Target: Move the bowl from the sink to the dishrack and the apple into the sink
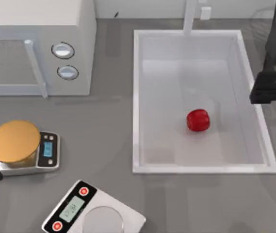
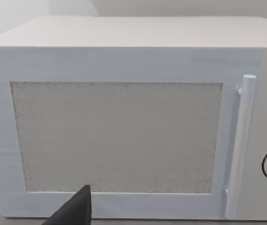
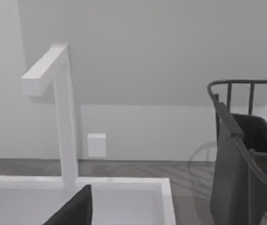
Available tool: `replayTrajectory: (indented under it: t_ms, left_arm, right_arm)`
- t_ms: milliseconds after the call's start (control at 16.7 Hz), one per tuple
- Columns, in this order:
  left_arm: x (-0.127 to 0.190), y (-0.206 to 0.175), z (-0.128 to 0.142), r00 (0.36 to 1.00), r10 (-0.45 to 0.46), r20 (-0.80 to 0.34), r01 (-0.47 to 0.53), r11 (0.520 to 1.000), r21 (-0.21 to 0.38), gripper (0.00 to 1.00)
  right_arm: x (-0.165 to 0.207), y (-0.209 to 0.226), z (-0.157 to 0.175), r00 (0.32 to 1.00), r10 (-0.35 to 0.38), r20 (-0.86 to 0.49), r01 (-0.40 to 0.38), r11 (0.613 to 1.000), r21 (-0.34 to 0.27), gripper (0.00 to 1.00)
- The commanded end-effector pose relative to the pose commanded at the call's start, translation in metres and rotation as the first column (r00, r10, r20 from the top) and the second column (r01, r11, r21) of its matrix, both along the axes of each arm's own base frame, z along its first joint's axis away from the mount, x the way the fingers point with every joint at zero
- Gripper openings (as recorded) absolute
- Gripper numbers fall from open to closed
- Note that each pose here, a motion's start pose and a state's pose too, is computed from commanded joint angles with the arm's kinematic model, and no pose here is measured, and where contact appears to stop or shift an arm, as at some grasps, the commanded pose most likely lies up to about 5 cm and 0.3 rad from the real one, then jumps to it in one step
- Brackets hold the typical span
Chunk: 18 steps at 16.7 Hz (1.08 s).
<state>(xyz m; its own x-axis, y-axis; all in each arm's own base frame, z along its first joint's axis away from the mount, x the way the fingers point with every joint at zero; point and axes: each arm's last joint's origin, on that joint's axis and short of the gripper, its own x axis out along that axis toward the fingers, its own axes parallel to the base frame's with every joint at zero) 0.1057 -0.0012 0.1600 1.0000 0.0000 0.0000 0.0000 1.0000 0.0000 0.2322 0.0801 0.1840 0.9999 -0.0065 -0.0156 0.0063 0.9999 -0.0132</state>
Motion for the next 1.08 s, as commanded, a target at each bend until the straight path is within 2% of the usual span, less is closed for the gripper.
replayTrajectory:
  t_ms: [180, 360, 660, 900, 1080]
  left_arm:
    - [0.0, 0.0, 0.0, 1.0, 0.0, 0.0, 0.0, 1.0, 0.0, 1.0]
    - [0.0, 0.0, 0.0, 1.0, 0.0, 0.0, 0.0, 1.0, 0.0, 1.0]
    - [0.0, 0.0, 0.0, 1.0, 0.0, 0.0, 0.0, 1.0, 0.0, 1.0]
    - [0.0, 0.0, 0.0, 1.0, 0.0, 0.0, 0.0, 1.0, 0.0, 1.0]
    - [0.0, 0.0, 0.0, 1.0, 0.0, 0.0, 0.0, 1.0, 0.0, 1.0]
  right_arm:
    - [-0.041, -0.03, 0.034, 0.996, -0.003, 0.086, 0.001, 1.0, 0.028, 1.0]
    - [-0.082, -0.053, 0.041, 0.991, -0.006, 0.133, 0.001, 0.999, 0.034, 1.0]
    - [-0.119, -0.074, 0.006, 0.996, 0.001, 0.084, -0.002, 1.0, 0.017, 1.0]
    - [-0.126, -0.081, -0.021, 1.0, 0.006, 0.022, -0.007, 1.0, 0.013, 1.0]
    - [-0.126, -0.081, -0.024, 1.0, 0.006, 0.016, -0.007, 1.0, 0.013, 1.0]
